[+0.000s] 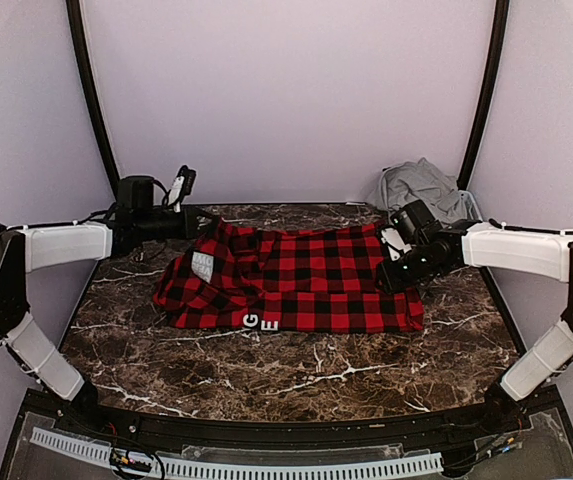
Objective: Fold and stack the long sleeve shirts
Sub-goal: Fold the flattened shirt at the center of the board, then place the sleeve of the 1/3-folded shirt.
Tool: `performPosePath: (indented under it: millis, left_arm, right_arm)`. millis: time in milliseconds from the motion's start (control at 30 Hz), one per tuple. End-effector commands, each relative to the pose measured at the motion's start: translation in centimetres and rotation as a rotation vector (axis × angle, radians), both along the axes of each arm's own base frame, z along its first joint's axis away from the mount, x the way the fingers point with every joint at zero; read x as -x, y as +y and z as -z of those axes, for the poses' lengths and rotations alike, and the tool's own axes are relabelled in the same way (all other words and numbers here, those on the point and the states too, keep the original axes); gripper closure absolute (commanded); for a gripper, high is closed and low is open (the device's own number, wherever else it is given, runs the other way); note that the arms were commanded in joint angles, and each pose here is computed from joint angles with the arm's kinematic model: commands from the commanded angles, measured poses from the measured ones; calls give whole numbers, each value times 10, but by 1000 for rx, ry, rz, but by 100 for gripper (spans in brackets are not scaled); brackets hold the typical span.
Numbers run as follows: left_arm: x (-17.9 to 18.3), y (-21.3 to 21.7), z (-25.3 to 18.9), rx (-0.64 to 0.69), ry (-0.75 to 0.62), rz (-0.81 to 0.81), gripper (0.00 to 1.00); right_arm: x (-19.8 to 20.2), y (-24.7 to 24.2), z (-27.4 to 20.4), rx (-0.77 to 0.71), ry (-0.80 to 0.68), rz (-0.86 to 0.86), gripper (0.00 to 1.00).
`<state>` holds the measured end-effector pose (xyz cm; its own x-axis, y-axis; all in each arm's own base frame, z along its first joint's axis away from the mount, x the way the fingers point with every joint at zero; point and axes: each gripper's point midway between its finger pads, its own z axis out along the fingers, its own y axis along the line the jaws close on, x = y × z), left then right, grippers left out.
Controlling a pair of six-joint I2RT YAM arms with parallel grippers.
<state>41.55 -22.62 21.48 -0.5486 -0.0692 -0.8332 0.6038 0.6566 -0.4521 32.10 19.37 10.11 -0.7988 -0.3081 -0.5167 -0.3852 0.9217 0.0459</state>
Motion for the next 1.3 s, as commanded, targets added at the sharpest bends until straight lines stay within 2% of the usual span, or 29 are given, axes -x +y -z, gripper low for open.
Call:
performPosePath:
  millis: [0,300,467,600,700,833,933,1000,1133,1267]
  left_arm:
    - [41,-26,-2,-71,-119,72,99]
    - [118,-52,68,-179,-97,186,97]
    - [145,-71,111,-256,-20,270,94]
    - [163,-83,136,-350,10,332,85]
    - [171,-84,145,-397,25,360,73]
    - [180,-83,138,-372,20,370,59]
    - [184,-81,124,-323,3,357,41]
    - [186,-79,113,-289,-15,344,34]
    - [182,-75,83,-233,-55,289,29]
    - [163,-63,64,-224,-55,161,26]
  right_arm:
    - [1,10,-5,-46,-19,-27,53]
    - [12,23,6,-115,16,-63,52]
    - [16,32,11,-132,33,-80,52]
    - [18,42,15,-127,40,-100,51]
    - [19,46,18,-119,45,-105,51]
    - [19,50,21,-112,51,-112,51]
    - [20,53,23,-110,55,-119,51]
    - [19,54,24,-106,55,-120,50]
    - [19,54,27,-97,57,-122,50]
    - [18,54,29,-92,55,-126,50]
